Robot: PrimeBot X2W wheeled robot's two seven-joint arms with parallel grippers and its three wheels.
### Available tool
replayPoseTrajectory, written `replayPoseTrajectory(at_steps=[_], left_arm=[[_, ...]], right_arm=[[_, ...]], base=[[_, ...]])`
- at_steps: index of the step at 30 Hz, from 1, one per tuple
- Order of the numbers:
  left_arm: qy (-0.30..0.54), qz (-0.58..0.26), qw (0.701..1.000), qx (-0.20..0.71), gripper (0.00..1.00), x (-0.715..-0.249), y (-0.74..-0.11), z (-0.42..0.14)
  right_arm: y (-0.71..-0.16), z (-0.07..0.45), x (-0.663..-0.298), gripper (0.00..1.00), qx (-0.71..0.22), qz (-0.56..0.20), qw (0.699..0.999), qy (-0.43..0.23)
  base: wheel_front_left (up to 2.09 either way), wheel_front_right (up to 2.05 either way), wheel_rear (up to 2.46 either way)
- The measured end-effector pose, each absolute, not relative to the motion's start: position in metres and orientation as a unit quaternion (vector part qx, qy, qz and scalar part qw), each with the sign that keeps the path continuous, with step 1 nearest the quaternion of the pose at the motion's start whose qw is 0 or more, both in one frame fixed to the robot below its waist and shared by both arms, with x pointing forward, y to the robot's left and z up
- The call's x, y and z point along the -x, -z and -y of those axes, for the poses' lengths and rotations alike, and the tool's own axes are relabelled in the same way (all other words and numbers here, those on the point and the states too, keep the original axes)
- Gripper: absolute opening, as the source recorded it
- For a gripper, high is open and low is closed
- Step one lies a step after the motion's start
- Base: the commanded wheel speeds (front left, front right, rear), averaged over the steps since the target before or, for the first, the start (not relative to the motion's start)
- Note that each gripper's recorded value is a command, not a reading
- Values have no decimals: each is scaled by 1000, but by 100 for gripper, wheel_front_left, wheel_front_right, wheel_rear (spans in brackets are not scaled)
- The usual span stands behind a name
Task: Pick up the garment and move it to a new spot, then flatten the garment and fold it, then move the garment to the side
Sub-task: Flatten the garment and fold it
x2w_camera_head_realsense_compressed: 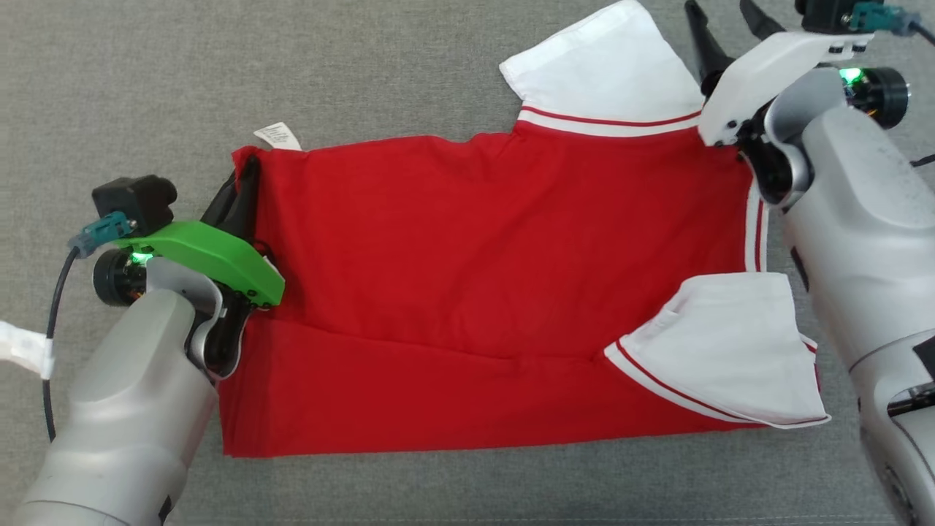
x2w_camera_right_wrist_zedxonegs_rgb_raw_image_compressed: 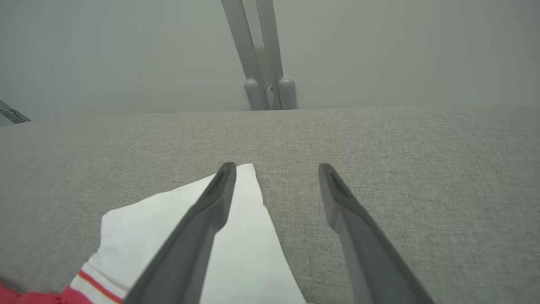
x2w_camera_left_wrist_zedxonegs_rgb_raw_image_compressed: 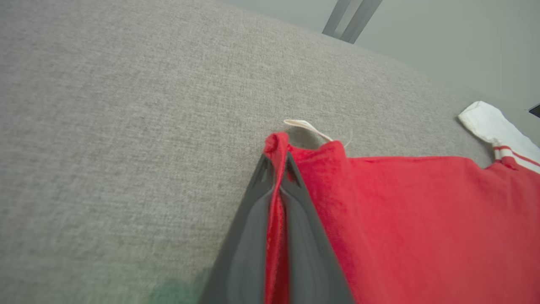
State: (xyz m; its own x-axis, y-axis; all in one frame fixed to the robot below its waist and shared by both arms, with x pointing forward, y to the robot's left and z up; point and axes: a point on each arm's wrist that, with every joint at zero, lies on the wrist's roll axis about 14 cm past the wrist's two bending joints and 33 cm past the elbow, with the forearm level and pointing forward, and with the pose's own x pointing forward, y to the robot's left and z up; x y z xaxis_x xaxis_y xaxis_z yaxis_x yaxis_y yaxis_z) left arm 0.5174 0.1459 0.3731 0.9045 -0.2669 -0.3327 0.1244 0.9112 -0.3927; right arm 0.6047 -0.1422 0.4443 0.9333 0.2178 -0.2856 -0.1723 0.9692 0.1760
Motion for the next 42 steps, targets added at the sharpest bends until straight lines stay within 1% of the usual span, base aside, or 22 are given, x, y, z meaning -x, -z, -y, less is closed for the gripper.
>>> replayPoseTrajectory(at_steps=[4, 8, 11, 16, 17, 18, 19, 21, 23, 25, 27, 31, 36, 39, 42], left_arm=[[110, -193, 958, 181, 0, -518, -373, -143], [112, -194, 958, 178, 0, -519, -372, -143], [111, -194, 958, 177, 0, -520, -371, -145], [107, -196, 958, 178, 0, -521, -366, -149], [106, -196, 958, 179, 0, -521, -366, -150], [105, -197, 958, 178, 0, -521, -365, -150], [105, -197, 958, 179, 0, -521, -364, -151], [103, -196, 958, 180, 0, -521, -364, -152], [98, -192, 959, 183, 0, -523, -366, -155], [93, -178, 962, 184, 0, -529, -373, -160], [88, -147, 968, 182, 0, -541, -391, -167], [90, -89, 978, 169, 0, -557, -425, -173], [91, -51, 981, 162, 0, -564, -445, -173], [95, -43, 982, 159, 0, -564, -448, -170], [94, -56, 982, 154, 0, -557, -438, -170]], right_arm=[[-430, 138, -620, 100, -49, -197, 973, -112], [-411, 120, -628, 100, -36, -246, 959, -136], [-391, 103, -626, 100, -31, -283, 946, -158], [-373, 88, -626, 100, -35, -319, 930, -178], [-371, 87, -626, 76, -31, -325, 928, -182], [-369, 86, -626, 27, -29, -327, 926, -185], [-369, 86, -627, 0, -27, -327, 926, -186], [-368, 88, -629, 0, -25, -327, 926, -186], [-372, 91, -633, 0, -18, -308, 933, -185], [-378, 96, -639, 0, -2, -275, 944, -184], [-388, 106, -648, 0, 5, -234, 957, -172], [-423, 115, -666, 0, 11, -145, 976, -160], [-460, 126, -677, 0, 6, -68, 988, -140], [-472, 124, -675, 0, -2, -47, 989, -140], [-481, 120, -668, 0, -49, -31, 990, -132]], base=[[0, 0, 0], [0, 0, 0], [0, 0, 0], [0, 0, 0], [0, 0, 0], [0, 0, 0], [0, 0, 0], [0, 0, 0], [0, 0, 0], [0, 0, 0], [0, 0, 0], [0, 0, 0], [0, 0, 0], [0, 0, 0], [0, 0, 0]])
